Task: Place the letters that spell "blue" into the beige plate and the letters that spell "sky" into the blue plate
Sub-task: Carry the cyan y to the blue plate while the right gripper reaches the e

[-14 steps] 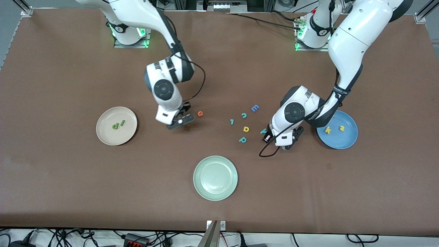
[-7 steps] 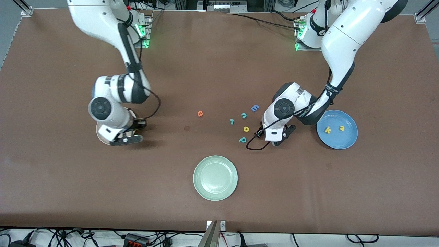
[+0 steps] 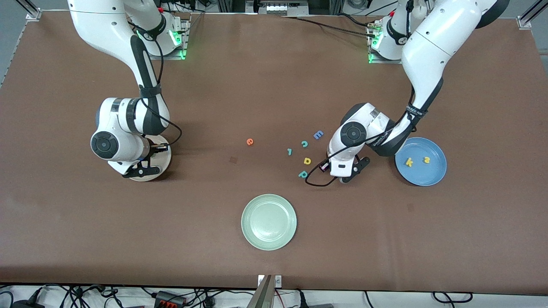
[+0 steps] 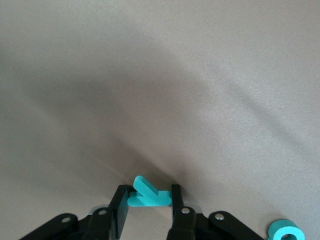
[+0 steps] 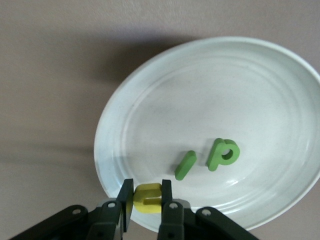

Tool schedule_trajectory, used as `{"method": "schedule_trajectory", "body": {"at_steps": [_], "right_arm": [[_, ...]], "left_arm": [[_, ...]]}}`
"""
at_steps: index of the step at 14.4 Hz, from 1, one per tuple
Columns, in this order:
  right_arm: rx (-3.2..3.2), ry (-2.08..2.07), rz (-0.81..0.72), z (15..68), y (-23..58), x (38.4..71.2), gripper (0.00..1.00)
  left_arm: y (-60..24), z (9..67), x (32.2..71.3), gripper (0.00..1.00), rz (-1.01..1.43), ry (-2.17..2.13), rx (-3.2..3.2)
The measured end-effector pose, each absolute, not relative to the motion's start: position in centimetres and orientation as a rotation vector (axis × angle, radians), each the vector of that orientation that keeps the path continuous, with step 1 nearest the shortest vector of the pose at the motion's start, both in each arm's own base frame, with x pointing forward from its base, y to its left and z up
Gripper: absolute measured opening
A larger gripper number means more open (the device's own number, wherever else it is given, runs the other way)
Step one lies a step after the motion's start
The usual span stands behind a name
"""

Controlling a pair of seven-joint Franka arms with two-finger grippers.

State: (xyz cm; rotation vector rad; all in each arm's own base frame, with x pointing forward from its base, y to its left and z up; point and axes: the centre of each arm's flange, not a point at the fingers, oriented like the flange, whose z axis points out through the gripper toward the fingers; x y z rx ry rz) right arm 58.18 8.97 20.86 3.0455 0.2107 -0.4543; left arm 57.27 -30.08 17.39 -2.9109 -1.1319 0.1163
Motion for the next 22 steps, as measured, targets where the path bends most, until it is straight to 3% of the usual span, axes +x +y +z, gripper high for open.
{"method": "schedule_trajectory", "body": {"at_steps": [1,5,8,13,17,22], "right_arm": [[3.043,0.209,-0.459,20.6,8.9,58.1,0.31],[3.051,0.221,-0.422,21.3,9.7,58.7,0.70],[3.123,0.267,-0.321,24.1,14.9,59.6,0.99],[3.186,0.287,-0.133,24.6,29.7,55.9,1.00],[3.164,0.315,0.009,22.4,35.7,53.3,1.00],[3.151,0.351,0.035,19.6,41.9,49.3,1.00]], "left_arm": [[-30.1,17.4,57.3,0.38,0.116,-1.132,-2.911],[-30.1,17.4,57.3,0.38,0.116,-1.132,-2.911],[-29.1,17.7,57.5,0.38,0.118,-1.065,-2.884],[-23.1,23.3,60.5,0.38,0.175,-0.790,-2.812],[-13.4,26.4,62.7,0.38,0.266,-0.564,-2.827],[1.3,24.4,62.0,0.38,0.478,-0.299,-2.892]]}}
